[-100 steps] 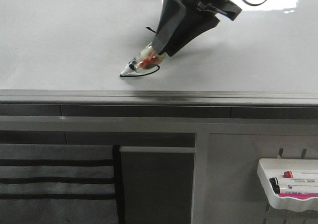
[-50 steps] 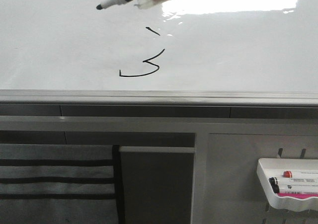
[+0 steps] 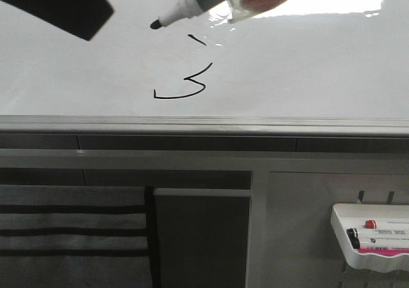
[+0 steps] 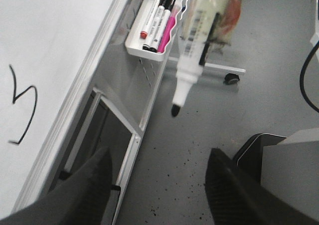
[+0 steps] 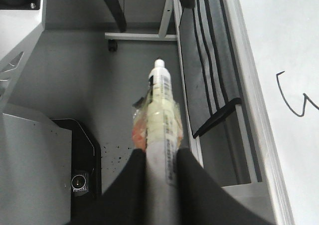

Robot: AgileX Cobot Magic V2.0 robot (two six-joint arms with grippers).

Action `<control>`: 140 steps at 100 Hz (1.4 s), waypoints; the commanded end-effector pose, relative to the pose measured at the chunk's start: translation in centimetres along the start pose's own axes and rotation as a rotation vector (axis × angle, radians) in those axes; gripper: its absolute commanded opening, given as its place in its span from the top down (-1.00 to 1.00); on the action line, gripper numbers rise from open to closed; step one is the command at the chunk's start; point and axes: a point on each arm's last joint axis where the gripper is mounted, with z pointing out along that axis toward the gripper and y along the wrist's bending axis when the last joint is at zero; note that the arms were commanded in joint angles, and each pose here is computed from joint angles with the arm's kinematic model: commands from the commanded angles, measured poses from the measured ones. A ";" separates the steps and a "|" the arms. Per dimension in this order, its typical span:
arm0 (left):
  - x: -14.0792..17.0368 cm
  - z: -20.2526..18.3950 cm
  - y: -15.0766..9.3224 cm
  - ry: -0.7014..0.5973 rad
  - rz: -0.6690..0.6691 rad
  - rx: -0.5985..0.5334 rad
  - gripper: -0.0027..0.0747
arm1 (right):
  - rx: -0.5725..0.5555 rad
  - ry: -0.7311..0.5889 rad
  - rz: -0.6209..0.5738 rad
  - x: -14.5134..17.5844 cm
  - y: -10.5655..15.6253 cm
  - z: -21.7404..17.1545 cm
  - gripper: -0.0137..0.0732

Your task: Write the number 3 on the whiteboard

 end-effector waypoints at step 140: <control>-5.0 3.6 0.2 -0.069 0.100 0.065 0.98 | 0.051 -0.050 -0.017 -0.9 -0.3 -0.9 -0.07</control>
